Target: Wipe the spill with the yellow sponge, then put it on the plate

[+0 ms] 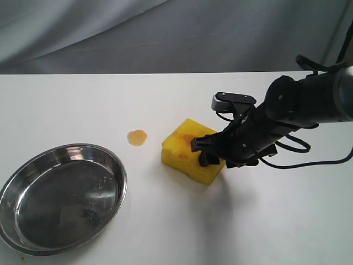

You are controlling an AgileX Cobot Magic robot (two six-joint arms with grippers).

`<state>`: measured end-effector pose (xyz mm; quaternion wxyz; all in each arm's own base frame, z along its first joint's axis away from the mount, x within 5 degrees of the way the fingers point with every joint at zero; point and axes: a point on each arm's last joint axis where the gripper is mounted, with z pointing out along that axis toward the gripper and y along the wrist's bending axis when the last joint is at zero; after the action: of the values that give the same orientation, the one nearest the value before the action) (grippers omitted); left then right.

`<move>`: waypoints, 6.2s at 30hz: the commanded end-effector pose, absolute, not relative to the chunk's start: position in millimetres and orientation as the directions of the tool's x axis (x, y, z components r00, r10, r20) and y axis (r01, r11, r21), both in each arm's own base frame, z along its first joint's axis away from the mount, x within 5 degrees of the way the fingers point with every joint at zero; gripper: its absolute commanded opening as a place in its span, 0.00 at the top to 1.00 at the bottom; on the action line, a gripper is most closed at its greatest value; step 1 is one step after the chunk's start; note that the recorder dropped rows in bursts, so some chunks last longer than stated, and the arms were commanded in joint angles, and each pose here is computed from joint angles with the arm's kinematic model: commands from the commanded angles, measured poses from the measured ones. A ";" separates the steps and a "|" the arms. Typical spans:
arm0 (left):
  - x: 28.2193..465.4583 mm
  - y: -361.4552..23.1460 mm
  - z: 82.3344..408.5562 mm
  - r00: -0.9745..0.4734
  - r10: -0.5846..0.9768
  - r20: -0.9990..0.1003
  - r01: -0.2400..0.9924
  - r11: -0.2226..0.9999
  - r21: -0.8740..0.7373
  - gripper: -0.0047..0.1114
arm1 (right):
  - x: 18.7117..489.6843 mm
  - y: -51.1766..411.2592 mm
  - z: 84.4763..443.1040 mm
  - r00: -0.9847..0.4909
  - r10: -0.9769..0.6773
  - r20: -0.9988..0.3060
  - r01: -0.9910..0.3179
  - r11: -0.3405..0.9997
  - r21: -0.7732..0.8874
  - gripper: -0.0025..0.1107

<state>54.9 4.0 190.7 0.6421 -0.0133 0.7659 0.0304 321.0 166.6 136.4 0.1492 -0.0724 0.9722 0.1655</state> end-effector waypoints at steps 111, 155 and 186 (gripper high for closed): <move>55.0 1.8 189.1 -0.178 0.025 -0.984 -0.019 0.999 0.029 0.96 | 414.3 232.7 131.5 -0.739 -0.649 -0.182 -0.659 0.640 0.395 0.98; 55.0 1.8 189.1 -0.178 0.025 -0.984 -0.019 0.999 0.029 0.96 | 433.5 289.1 102.3 -0.780 -0.370 -0.504 -0.582 0.725 0.369 0.98; 55.0 1.8 189.1 -0.178 0.025 -0.984 -0.019 0.999 0.029 0.96 | 457.6 248.4 99.5 -0.884 -0.170 -0.435 -0.355 0.849 0.391 0.98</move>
<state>55.1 2.0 190.7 0.6425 0.0003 0.7661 0.0189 454.8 262.9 107.2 0.2160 -0.1390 0.9329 0.2524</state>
